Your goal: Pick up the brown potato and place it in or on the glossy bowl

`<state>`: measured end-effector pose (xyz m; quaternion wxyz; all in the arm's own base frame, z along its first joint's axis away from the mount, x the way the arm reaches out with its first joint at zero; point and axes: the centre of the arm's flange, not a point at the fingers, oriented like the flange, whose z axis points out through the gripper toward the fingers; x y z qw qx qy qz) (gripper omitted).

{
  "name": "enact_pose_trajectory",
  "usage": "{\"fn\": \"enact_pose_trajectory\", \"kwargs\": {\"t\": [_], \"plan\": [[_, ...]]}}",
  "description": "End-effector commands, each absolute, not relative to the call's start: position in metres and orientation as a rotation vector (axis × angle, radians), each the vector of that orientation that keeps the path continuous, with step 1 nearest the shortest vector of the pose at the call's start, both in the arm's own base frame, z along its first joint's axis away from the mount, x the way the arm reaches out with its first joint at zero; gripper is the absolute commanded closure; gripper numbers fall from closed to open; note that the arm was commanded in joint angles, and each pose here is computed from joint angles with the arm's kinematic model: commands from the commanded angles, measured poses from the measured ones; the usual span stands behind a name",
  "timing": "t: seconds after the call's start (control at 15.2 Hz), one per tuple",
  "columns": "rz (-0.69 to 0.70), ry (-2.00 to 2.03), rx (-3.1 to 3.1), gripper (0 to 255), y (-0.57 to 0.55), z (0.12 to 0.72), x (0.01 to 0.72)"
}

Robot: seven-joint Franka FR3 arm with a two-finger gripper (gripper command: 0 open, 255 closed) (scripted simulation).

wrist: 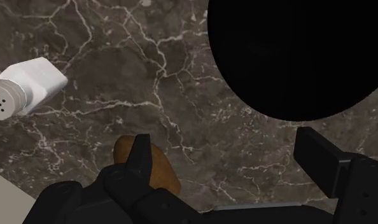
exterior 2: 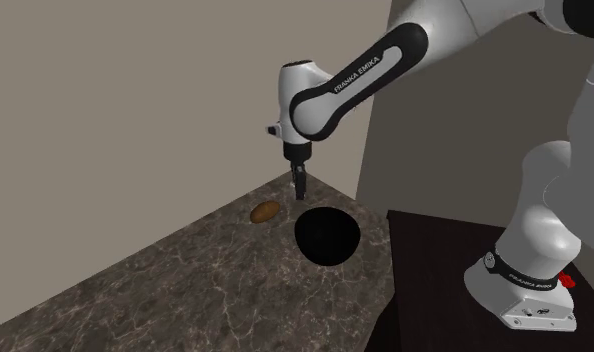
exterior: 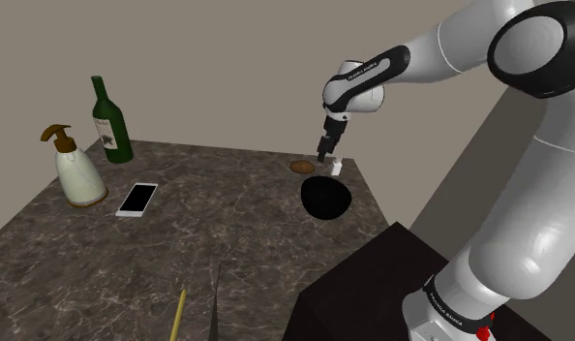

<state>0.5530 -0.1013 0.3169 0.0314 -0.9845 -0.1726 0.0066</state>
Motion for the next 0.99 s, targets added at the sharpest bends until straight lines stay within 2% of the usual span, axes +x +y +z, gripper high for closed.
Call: {"fn": "enact_pose_trajectory", "kwargs": {"t": [0.0,0.59,0.92], "plan": [[0.016,-0.553,-3.030,0,-0.109,0.300,0.568],[0.000,-0.641,-3.015,0,-0.136,0.224,0.654],[0.000,-0.644,-3.015,0,-0.135,0.201,0.656]]}}
